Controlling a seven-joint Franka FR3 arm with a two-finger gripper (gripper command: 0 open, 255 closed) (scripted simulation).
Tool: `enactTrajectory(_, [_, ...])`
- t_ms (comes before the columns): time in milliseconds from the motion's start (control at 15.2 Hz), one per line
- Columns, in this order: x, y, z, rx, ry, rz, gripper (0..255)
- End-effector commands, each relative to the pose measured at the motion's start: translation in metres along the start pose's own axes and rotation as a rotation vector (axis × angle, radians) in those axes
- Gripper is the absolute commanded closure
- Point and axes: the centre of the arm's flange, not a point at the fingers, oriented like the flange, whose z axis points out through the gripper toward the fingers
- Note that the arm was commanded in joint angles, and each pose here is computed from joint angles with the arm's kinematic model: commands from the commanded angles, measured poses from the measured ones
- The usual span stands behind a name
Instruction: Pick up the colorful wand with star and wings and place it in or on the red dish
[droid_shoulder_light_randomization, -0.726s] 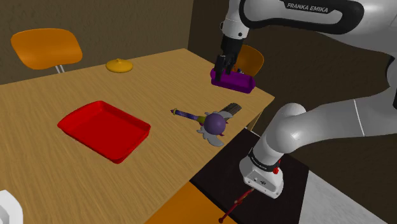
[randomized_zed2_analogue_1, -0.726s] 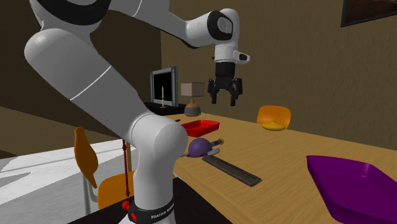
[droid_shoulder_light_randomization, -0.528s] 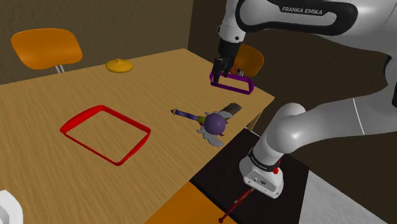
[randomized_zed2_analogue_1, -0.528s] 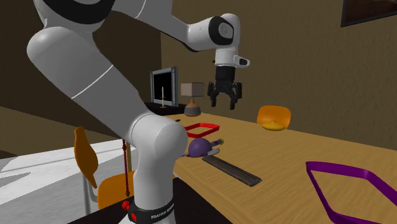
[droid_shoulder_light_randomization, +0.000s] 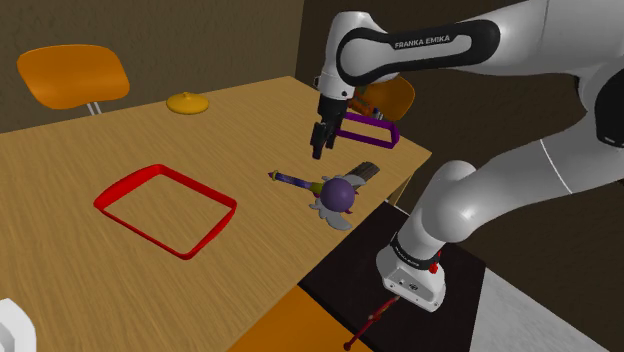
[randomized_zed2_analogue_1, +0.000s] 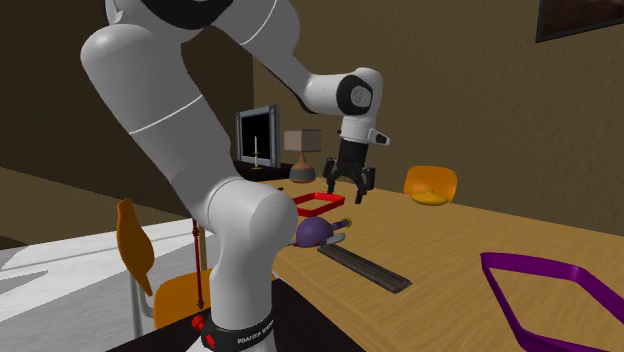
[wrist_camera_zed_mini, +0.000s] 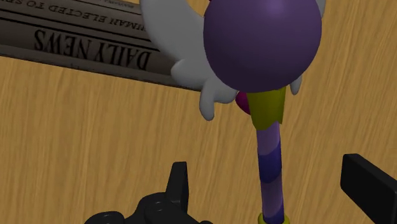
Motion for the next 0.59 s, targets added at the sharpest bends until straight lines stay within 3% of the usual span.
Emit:
enactTrajectory(0, [0.012,-0.005,0.025,0.029,-0.011,-0.028,0])
enactTrajectory(264, [0.031,-0.015,0.066,0.080,-0.032,-0.079,0])
enactTrajectory(528, [0.031,-0.016,0.088,0.080,-0.032,-0.079,0])
